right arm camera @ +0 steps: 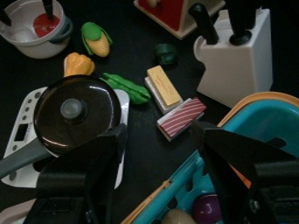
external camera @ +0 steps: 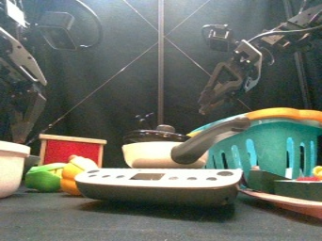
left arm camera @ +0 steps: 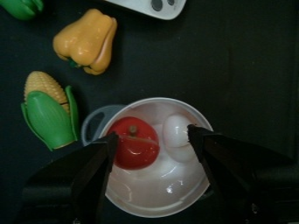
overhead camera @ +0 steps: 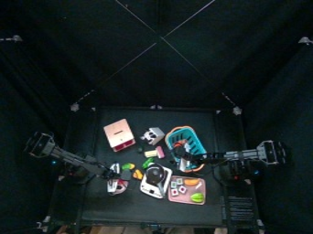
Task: Place apple in pot
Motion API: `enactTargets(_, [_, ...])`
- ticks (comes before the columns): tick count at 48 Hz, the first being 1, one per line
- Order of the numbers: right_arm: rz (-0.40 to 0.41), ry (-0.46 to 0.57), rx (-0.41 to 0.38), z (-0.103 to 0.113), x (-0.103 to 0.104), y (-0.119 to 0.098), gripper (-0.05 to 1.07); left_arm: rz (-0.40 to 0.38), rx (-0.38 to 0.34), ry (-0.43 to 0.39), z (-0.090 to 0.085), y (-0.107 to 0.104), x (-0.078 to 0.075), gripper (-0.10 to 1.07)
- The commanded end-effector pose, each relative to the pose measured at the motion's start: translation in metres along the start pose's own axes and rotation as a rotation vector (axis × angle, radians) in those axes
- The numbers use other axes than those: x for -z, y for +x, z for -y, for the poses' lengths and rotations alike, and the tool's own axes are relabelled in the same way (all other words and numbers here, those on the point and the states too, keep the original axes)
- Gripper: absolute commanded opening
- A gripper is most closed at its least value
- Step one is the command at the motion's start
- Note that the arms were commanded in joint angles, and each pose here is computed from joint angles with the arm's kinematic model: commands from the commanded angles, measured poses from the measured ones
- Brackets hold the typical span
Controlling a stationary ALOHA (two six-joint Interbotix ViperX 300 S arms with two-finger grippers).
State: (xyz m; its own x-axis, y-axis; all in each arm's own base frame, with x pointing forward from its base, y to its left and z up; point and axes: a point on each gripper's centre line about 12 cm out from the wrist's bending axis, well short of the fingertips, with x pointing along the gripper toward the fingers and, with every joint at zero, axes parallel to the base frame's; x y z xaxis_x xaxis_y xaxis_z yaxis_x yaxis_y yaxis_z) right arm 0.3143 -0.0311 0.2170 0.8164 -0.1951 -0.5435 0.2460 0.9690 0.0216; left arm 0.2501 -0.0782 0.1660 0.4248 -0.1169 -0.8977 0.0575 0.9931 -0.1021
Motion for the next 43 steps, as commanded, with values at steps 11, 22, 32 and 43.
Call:
enactTargets(11, [0.037,0.003,-0.008,-0.001,-0.013,-0.004,0.93,0.162,-0.016,0.032,-0.012,-0.027,-0.007,0.97])
enactTargets(22, [0.037,0.003,-0.009,-0.002,-0.013,-0.004,0.93,0.285,0.008,0.017,-0.019,-0.032,-0.002,0.97])
enactTargets(32, [0.037,0.0,-0.008,-0.001,-0.013,-0.004,0.93,0.348,0.021,0.008,-0.021,-0.033,-0.003,0.97])
enactTargets(43, [0.049,0.019,-0.029,-0.007,-0.018,-0.006,0.93,0.421,0.035,0.0,-0.023,-0.034,-0.008,0.97])
